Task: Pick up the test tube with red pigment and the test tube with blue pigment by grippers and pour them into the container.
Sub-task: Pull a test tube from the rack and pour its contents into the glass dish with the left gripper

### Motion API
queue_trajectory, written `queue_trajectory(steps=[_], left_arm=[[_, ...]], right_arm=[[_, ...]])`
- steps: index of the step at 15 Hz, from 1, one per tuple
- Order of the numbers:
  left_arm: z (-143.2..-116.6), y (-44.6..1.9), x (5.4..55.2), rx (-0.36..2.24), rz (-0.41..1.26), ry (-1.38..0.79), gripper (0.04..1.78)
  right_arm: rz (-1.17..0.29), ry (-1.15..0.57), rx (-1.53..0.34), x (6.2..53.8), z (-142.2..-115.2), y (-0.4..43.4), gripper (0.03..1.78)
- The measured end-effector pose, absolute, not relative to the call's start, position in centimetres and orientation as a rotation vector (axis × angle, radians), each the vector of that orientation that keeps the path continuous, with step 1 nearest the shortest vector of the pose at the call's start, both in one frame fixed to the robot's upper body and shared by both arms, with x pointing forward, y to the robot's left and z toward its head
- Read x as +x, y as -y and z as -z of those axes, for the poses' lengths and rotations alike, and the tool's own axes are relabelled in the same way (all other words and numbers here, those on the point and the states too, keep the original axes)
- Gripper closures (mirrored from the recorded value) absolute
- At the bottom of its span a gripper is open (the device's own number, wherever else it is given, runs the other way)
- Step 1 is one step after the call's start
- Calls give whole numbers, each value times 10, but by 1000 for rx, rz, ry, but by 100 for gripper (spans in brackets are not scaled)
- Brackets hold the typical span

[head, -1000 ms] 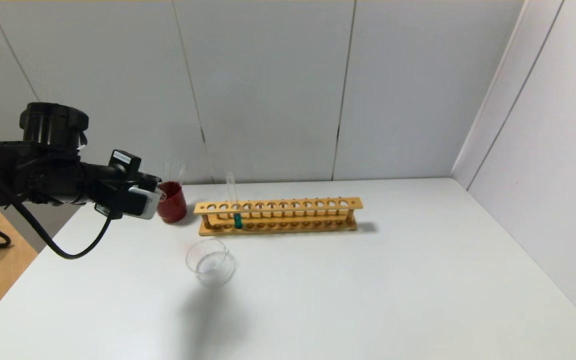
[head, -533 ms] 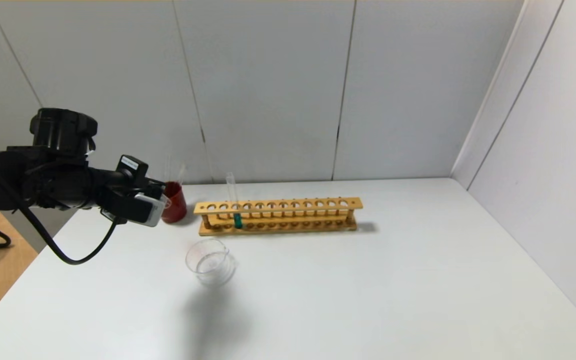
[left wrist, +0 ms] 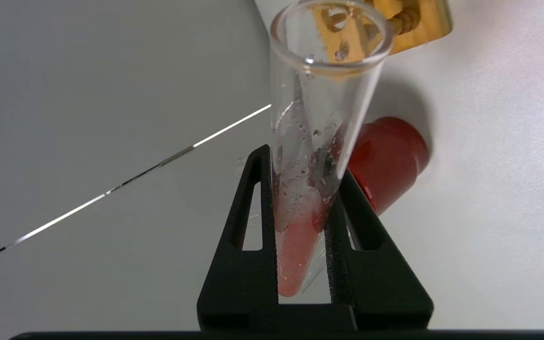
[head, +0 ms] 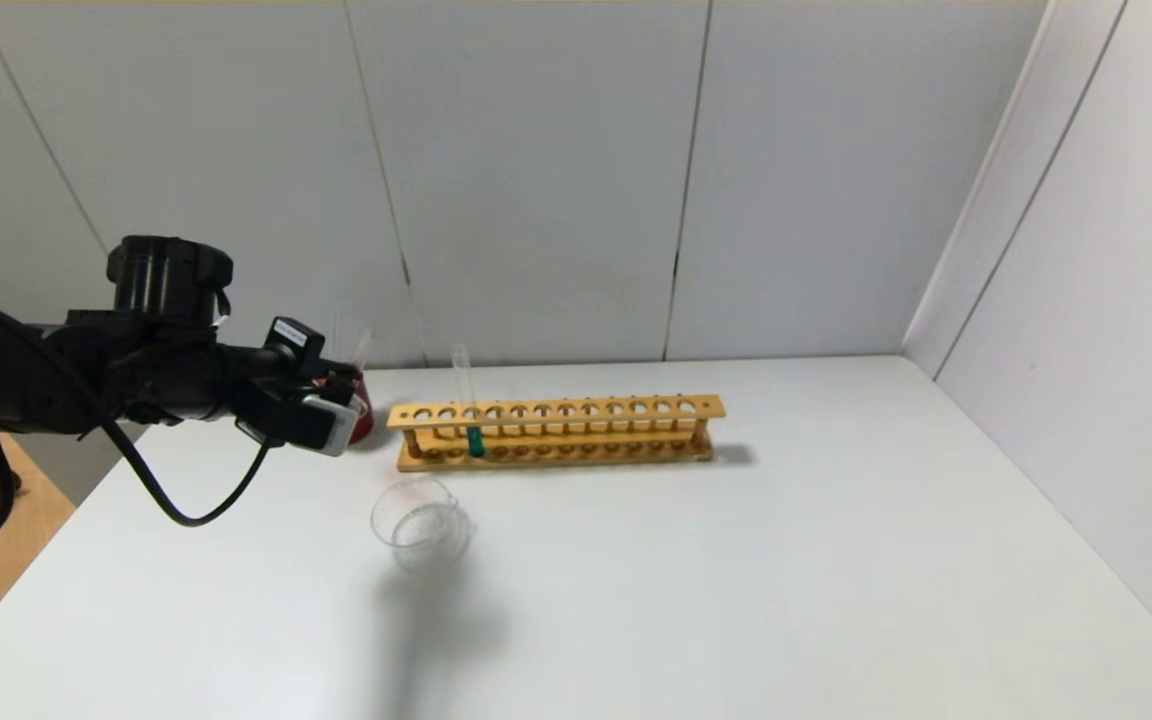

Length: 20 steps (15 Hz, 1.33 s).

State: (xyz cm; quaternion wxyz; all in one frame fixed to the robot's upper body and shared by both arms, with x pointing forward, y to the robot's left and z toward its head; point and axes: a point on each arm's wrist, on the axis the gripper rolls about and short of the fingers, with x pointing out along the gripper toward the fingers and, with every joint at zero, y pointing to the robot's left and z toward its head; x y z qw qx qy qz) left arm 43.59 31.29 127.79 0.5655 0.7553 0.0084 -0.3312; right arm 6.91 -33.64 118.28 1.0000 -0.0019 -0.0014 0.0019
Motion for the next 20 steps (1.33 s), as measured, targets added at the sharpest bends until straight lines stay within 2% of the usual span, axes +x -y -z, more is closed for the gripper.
queue_trajectory(steps=[20], left_arm=[[-1252, -297, 442, 1846, 833, -109, 149]], right_arm=[[-4, 3, -4, 69, -1183, 336, 6]])
